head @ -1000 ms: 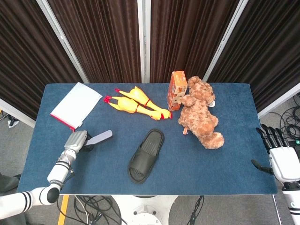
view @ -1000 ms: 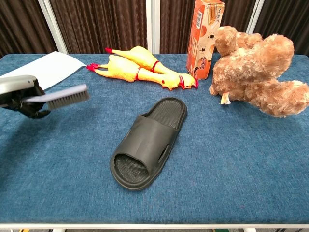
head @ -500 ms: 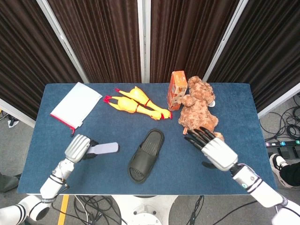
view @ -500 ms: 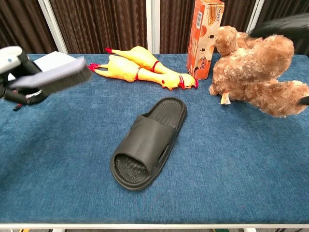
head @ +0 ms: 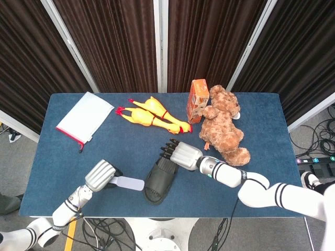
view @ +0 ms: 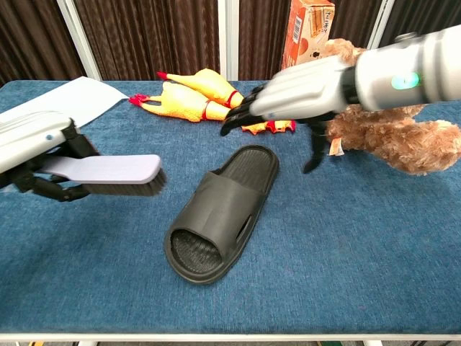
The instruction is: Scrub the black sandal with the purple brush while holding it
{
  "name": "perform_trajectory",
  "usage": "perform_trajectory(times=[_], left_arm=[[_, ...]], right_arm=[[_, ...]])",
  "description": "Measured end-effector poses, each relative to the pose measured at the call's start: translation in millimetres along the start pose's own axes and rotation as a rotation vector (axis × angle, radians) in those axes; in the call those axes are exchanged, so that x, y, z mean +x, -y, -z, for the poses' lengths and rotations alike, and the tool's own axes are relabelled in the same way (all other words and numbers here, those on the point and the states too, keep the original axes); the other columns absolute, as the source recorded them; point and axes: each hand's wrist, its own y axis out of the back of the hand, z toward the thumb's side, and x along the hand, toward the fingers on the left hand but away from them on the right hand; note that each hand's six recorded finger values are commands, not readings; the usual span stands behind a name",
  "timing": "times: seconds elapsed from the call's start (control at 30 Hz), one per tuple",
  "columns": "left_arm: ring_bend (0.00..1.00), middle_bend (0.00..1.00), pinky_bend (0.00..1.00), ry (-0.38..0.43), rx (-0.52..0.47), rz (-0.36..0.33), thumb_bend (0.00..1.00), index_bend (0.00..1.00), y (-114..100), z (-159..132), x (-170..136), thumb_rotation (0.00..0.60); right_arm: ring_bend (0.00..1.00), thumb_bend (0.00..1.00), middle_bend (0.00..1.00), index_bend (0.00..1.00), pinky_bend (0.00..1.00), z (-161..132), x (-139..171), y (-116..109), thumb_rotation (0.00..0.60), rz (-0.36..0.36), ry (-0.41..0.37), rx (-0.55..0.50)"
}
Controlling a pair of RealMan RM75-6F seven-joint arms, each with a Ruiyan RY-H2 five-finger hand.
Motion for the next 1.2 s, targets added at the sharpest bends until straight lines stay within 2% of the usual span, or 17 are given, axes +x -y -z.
perform_trajectory(times=[0.13,0.43,0.57,0.63,0.7,0.87,1.2], left_arm=[[1.0,1.0,1.0,0.01,0.022,0.018,0.49,1.0,5,-2,12,0.6],[1.0,1.0,1.0,-0.008,0.053,0.076,0.49,1.0,23,1,37,0.6],[1.0,1.0,1.0,-0.022,0.044,0.07,0.49,1.0,27,2,50,0.6],[1.0,1.0,1.0,-0.03,0.042,0.066,0.49,1.0,28,3,56,0.6],[1.0,1.0,1.0,-0.035,0.043,0.061,0.49,1.0,29,4,61,0.6],[1.0,1.0,1.0,-0.026,0.049,0.054,0.49,1.0,34,-1,71,0.6],[1.0,1.0,1.0,-0.045,0.098,0.042,0.49,1.0,49,-5,85,0.6]], right_arm=[[0.0,0.03,0.0,0.0,0.0,-6,-28,5,0.6,-0.032,0.0,0.025],[0.0,0.03,0.0,0.0,0.0,-15,-63,29,0.6,-0.088,0.026,0.051],[0.0,0.04,0.06,0.01,0.0,-15,-74,32,0.6,-0.087,0.046,0.061],[0.0,0.05,0.12,0.07,0.0,-15,-78,32,0.6,-0.08,0.054,0.067],[0.04,0.08,0.22,0.22,0.02,-15,-80,30,0.6,-0.068,0.059,0.069],[0.13,0.09,0.32,0.39,0.11,-13,-80,28,0.6,-0.05,0.065,0.06],[0.14,0.1,0.34,0.43,0.14,-14,-81,28,0.6,-0.04,0.056,0.049]])
